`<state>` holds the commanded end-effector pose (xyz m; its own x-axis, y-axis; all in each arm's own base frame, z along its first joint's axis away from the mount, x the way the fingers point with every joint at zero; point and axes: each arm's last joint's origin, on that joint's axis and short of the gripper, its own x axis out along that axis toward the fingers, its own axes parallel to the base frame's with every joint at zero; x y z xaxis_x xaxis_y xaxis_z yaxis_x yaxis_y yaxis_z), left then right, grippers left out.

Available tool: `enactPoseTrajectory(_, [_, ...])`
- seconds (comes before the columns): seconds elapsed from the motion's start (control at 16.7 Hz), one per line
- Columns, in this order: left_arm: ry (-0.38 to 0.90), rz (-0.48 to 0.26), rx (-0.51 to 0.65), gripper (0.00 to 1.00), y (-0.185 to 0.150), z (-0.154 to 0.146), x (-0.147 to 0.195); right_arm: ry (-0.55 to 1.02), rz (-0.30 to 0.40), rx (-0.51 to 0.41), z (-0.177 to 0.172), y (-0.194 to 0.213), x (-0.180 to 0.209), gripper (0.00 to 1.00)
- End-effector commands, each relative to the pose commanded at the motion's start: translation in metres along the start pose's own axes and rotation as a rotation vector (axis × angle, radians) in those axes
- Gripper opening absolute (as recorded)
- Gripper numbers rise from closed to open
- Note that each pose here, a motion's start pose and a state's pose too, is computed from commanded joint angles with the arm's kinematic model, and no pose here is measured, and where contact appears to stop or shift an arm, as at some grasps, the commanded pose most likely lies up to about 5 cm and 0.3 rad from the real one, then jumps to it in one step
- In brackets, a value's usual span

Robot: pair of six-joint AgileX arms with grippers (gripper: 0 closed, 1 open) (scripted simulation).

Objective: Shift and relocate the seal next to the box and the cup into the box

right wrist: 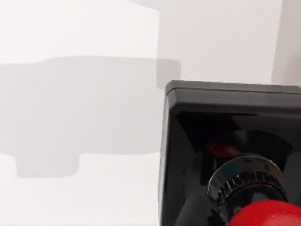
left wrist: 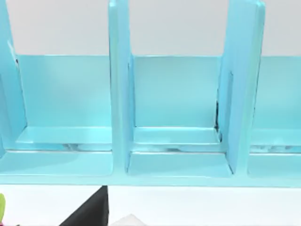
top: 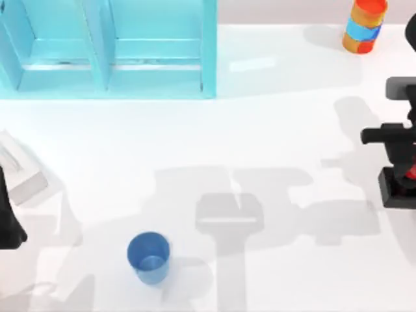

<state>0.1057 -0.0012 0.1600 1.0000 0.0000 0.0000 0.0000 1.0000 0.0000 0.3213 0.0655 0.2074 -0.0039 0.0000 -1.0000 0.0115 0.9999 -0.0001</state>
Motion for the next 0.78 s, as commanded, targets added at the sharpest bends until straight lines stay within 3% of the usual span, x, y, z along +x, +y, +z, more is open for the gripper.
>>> enactPoseTrajectory(0.36, [0.0, 0.0, 0.0, 1.0, 0.0, 0.0, 0.0, 0.0, 0.0, 0.0, 0.0, 0.0, 0.0, 0.98])
enactPoseTrajectory(0.78, [0.0, 0.0, 0.0, 1.0, 0.0, 0.0, 0.0, 0.0, 0.0, 0.0, 0.0, 0.0, 0.0, 1.0])
